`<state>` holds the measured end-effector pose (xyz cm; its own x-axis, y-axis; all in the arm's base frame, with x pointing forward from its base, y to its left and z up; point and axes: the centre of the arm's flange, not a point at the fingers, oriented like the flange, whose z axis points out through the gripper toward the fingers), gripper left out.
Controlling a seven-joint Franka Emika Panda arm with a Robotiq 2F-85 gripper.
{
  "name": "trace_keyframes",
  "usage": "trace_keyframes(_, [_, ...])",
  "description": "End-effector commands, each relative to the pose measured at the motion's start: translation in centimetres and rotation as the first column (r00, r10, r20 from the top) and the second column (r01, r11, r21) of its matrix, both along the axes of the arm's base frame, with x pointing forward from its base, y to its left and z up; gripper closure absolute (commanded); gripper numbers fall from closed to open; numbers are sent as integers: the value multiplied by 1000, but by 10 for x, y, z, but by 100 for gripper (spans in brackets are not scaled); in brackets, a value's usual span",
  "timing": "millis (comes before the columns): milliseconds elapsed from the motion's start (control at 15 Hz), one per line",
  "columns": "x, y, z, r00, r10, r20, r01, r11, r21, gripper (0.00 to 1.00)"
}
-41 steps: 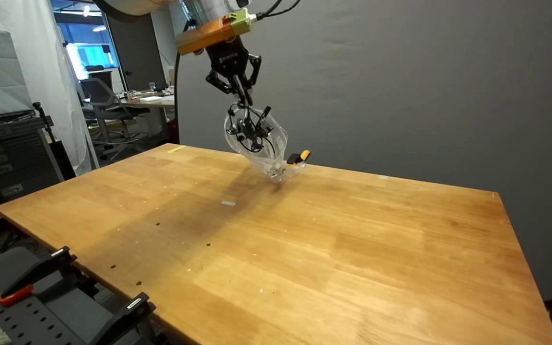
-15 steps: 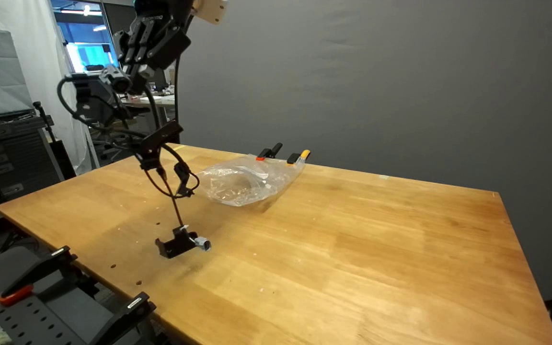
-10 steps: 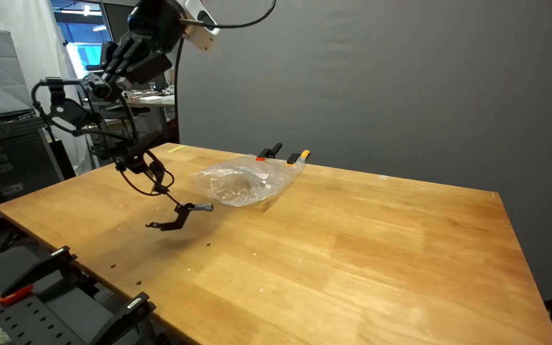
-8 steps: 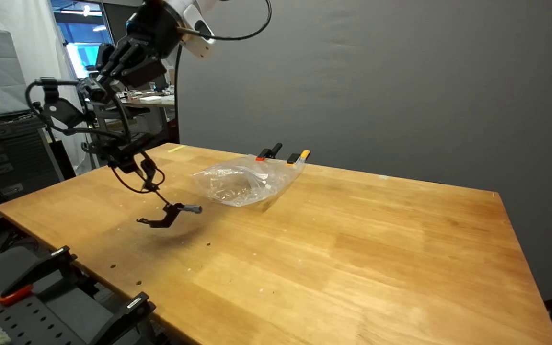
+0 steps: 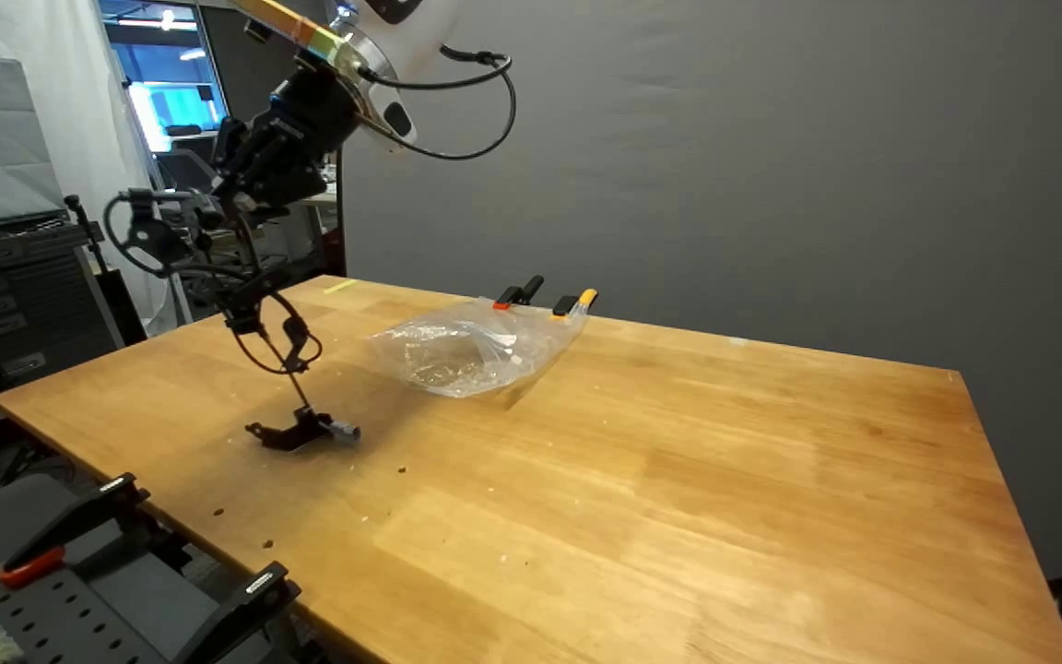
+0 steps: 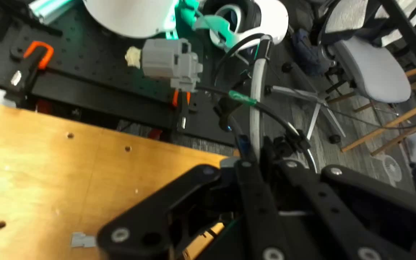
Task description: Take the object from the plastic and put it on the table
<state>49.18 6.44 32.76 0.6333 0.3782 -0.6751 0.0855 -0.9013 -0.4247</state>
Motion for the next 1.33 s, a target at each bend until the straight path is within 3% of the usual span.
trace_keyframes(0, [32,20,-16,979,26,200,-31,999,23,97])
trace_keyframes(267, [50,38,-33,911,116,395,-87,992,-89,97])
trace_keyframes(533, [69,32,-50,801,234,551,-142,969,-204,96])
trace_keyframes(867, [89,22,-56,610,326,722,-147,942,-301,97])
trace_keyframes(1267, [98,20,-48,337,407,849,-136,913,-384,94])
